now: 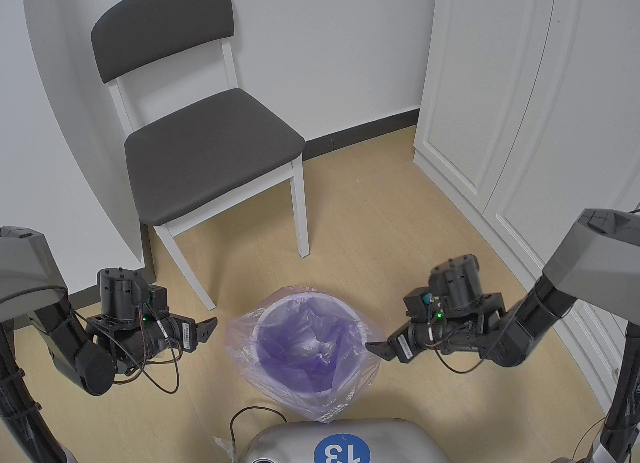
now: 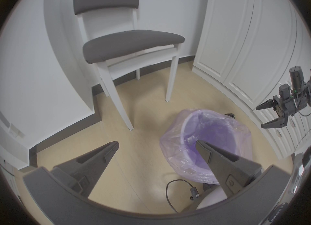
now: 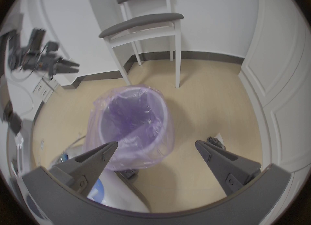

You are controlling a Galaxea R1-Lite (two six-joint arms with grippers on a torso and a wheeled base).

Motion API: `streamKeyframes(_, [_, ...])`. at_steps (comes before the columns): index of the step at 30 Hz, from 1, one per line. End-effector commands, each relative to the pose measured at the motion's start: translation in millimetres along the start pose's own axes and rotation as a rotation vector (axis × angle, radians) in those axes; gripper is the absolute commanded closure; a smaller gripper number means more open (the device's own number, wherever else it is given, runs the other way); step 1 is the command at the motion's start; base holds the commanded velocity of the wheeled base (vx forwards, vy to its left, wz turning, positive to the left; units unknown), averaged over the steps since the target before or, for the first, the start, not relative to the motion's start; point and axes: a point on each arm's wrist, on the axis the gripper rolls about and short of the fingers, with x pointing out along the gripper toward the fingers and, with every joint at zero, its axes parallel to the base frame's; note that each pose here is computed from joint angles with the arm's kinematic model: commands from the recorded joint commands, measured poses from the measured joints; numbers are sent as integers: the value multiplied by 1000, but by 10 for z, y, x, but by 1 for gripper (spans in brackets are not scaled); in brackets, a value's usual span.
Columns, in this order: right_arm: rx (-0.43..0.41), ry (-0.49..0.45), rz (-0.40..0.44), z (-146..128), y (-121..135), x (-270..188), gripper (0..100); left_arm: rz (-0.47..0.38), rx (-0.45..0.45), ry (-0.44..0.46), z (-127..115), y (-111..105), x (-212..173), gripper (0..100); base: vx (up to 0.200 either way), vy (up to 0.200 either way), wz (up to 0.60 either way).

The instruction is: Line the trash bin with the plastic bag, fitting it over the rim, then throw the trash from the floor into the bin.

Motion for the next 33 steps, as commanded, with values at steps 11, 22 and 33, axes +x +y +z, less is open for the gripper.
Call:
streamKeyframes(11, [516, 199, -15, 522, 960, 472, 0, 122, -60, -20, -529, 114, 21, 0, 0, 0, 0])
streamKeyframes(22, [458, 261, -91, 276, 931, 536, 0, 132, -80, -37, -497, 196, 6, 0, 0, 0, 0])
streamKeyframes(33, [410, 328, -153, 34, 876, 528, 0, 89, -77, -56, -462, 180, 72, 0, 0, 0, 0])
